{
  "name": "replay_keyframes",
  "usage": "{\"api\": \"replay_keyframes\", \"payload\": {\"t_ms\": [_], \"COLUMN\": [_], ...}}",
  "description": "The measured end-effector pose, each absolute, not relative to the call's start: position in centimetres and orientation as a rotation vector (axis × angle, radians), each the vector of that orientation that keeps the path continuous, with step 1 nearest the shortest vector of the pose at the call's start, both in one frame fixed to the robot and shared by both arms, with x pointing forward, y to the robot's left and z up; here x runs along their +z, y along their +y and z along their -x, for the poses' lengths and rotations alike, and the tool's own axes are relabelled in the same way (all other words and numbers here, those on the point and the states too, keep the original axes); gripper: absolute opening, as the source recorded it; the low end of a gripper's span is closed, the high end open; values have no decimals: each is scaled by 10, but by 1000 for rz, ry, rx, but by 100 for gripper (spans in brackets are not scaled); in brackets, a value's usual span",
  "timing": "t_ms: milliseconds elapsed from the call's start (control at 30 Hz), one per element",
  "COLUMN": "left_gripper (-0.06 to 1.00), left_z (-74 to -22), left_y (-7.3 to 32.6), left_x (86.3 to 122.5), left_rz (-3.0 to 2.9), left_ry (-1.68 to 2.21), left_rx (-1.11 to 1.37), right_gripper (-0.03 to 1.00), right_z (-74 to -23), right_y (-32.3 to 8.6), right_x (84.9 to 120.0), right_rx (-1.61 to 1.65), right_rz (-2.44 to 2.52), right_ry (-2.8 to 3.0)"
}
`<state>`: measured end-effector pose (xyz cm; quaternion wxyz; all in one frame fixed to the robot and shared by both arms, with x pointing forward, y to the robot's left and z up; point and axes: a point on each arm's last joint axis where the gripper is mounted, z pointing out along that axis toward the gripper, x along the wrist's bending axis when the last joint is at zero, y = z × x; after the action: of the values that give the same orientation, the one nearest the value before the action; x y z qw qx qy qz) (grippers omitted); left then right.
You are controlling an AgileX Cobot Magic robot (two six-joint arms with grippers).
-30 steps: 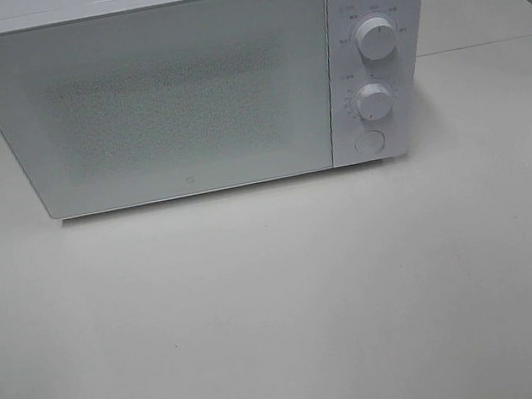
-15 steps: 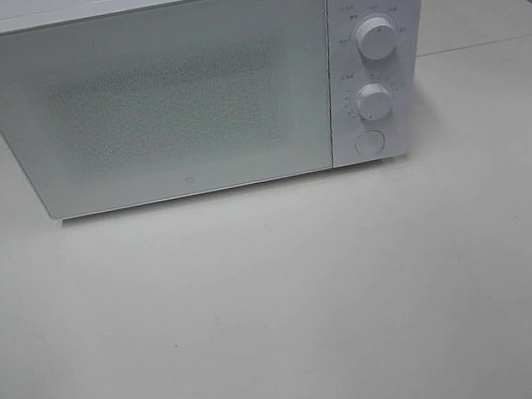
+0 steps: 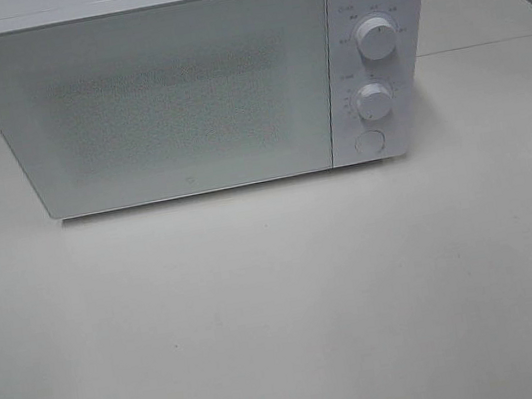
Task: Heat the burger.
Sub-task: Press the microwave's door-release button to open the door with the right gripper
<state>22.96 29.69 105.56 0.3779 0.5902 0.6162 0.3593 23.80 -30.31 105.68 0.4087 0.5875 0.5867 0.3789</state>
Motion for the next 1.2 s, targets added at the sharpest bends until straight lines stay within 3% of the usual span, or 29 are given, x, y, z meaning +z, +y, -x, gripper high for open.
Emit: {"api": "replay_keyframes", "payload": {"t_ms": [333,733,800,867,900,933,967,1000,1067,1200], "left_gripper": [99,99,99,99,99,99,99,99,99,99], "left_z": [-230,-230,-230,-230,-230,-230,-230,-230,-230,-230], "left_y": [297,297,297,297,297,297,297,297,297,297], "left_x": [1056,1056,1056,1056,1056,1056,1056,1056,1056,1056], "left_rz": [-1509,-1509,-1509,-1509,-1509,-1509,-1509,-1509,-1509,-1509], "left_ry": [1575,1575,1575,1575,1575,1575,1575,1575,1575,1575], "left_rx": [918,918,918,918,918,918,918,918,918,918], "right_gripper": [75,69,64,52,52,41,36,36,10,2], "right_z": [-249,-314,-327,-346,-346,-357,-362,-362,-386,-401], "right_y": [-303,-300,-299,-298,-298,-298,-297,-297,-296,-295], "right_x": [1071,1092,1087,1078,1078,1071,1069,1069,1057,1050], "right_rx": [987,1072,1071,1076,1076,1084,1085,1085,1102,1129], "right_rz": [-1439,-1316,-1295,-1290,-1290,-1282,-1281,-1281,-1265,-1235], "right_ry": [1444,1366,1370,1376,1376,1375,1376,1376,1372,1349]}}
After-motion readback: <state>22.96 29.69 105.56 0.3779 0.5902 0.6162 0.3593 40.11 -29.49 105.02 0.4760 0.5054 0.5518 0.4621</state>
